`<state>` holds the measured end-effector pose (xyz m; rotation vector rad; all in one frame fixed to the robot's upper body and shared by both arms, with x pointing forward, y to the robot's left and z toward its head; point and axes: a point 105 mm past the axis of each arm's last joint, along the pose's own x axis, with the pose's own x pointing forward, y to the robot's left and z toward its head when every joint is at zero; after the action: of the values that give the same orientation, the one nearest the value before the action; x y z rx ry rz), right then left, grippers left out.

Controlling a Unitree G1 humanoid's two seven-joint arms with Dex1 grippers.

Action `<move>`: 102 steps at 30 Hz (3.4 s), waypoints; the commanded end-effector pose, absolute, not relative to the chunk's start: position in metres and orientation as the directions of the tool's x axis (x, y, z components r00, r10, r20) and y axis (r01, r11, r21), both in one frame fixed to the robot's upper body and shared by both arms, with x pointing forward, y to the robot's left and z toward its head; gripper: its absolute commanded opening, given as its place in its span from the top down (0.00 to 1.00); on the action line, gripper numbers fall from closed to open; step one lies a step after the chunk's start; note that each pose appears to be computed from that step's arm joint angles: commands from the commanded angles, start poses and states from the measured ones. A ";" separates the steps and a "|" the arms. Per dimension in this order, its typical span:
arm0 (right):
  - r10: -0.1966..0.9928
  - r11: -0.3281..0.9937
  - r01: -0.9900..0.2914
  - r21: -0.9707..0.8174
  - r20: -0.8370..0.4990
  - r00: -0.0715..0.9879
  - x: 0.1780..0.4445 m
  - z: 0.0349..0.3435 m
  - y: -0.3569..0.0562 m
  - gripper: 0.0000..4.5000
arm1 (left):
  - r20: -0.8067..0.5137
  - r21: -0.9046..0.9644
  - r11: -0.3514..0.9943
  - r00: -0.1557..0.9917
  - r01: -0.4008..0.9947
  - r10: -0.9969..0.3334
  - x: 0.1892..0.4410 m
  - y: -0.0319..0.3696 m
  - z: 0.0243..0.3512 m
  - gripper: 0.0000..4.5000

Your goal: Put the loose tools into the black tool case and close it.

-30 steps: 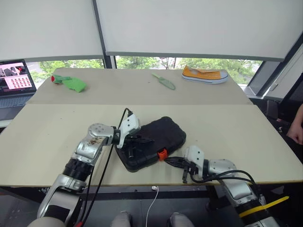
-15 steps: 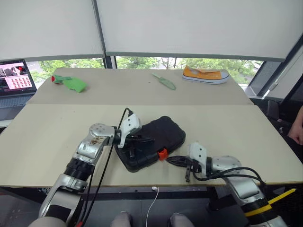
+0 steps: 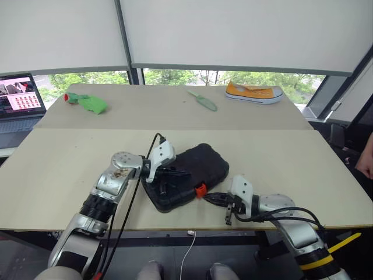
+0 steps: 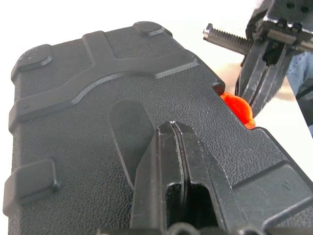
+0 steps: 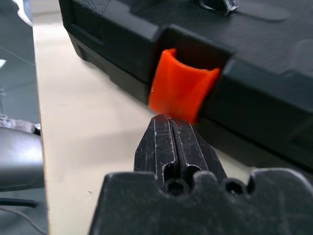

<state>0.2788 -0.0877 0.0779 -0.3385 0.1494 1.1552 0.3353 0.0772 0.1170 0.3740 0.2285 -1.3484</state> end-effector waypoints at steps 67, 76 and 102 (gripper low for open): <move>0.869 0.403 -0.890 -0.215 -0.216 0.446 0.320 0.118 -0.051 1.00 | -0.606 -0.093 0.245 0.140 0.965 -0.783 0.313 0.096 0.044 0.99; 0.882 0.355 -0.911 -0.212 -0.246 0.401 0.289 0.113 -0.089 1.00 | -0.347 0.013 0.258 0.246 0.966 -0.905 0.316 0.102 0.088 0.83; 0.818 0.366 -0.782 -0.504 -0.225 0.529 0.273 0.128 -0.222 0.01 | -0.325 0.319 0.705 0.772 0.633 -0.546 0.254 0.298 0.102 0.00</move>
<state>0.2726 -0.2176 0.1168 -0.5863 -0.0224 1.0431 0.2514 0.2937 0.0905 0.3979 0.2609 -0.6965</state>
